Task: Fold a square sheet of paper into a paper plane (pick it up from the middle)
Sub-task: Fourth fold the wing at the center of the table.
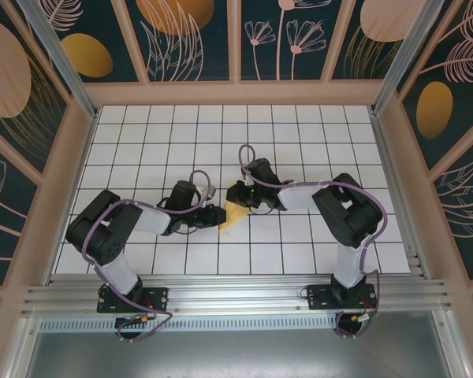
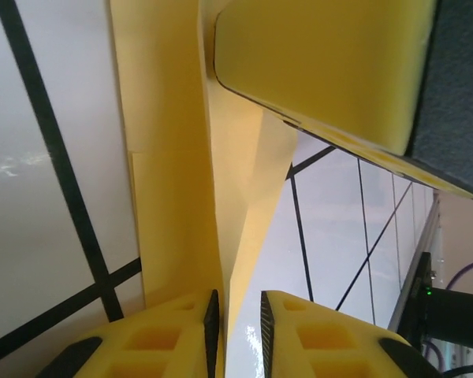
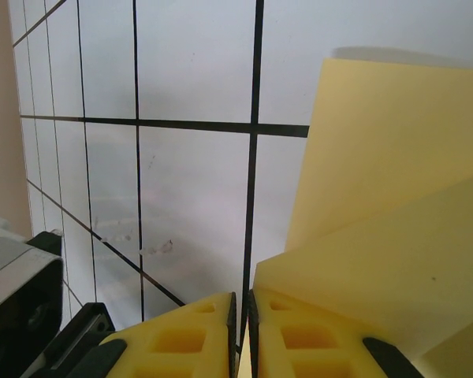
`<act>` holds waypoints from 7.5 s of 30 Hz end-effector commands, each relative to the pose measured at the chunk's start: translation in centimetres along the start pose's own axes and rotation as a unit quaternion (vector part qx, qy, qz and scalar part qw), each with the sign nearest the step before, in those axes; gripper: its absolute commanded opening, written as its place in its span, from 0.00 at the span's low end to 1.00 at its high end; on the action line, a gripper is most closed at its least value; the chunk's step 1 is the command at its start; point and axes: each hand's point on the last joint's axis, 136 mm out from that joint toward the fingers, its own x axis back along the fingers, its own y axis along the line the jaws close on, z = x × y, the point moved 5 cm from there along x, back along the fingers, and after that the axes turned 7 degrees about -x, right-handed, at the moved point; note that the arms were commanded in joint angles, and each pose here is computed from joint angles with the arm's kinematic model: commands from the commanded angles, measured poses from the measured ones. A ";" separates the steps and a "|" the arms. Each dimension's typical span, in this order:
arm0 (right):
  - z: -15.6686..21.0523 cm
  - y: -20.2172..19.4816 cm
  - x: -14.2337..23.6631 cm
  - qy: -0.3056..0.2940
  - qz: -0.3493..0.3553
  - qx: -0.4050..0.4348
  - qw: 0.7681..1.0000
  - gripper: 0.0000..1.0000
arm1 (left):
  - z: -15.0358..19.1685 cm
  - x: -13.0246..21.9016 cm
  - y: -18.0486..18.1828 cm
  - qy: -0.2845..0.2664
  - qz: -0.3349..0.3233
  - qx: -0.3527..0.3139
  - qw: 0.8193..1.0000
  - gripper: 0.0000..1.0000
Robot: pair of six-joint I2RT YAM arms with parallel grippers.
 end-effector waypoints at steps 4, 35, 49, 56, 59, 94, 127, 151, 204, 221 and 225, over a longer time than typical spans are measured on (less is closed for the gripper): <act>-0.5 -0.5 -0.7 -0.005 0.007 -0.004 1.000 0.16 | 0.4 0.6 0.7 0.003 -0.034 -0.017 0.999 0.25; -1.0 -0.2 -0.2 -0.022 0.011 -0.007 1.000 0.18 | 1.2 0.2 2.3 0.039 -0.080 -0.023 0.996 0.05; -0.9 1.3 1.8 -0.023 -0.018 0.007 1.000 0.21 | 0.7 0.1 1.5 0.028 -0.050 -0.004 0.998 0.00; -0.3 0.8 0.4 -0.004 -0.020 0.005 1.000 0.21 | 0.3 0.0 0.5 0.023 -0.019 0.010 1.000 0.00; -0.6 0.5 -0.1 -0.007 -0.012 0.000 1.000 0.21 | 0.2 0.0 0.4 0.022 -0.014 0.013 1.000 0.00; -0.2 1.0 0.8 0.001 -0.010 0.013 1.000 0.25 | 0.6 0.1 1.5 -0.007 -0.027 0.058 0.998 0.00; -0.8 1.2 2.0 -0.032 -0.011 0.015 0.999 0.29 | 0.6 0.5 2.1 -0.022 -0.028 0.106 0.994 0.00; -0.9 -0.8 -1.6 -0.003 0.008 -0.004 1.000 0.24 | 0.8 0.5 2.3 -0.014 -0.034 0.106 0.994 0.00; 0.6 -5.3 -2.4 -0.007 0.096 -0.042 0.994 0.19 | 3.6 1.9 4.5 0.055 -0.141 0.062 0.987 0.06; 1.4 -6.1 -2.8 0.000 0.122 -0.037 0.992 0.14 | -2.3 3.5 -2.9 -0.026 -0.007 0.032 0.999 0.14; 1.4 -6.1 -2.8 0.000 0.122 -0.036 0.992 0.14 | -2.8 2.7 -4.2 -0.014 0.053 0.036 0.998 0.16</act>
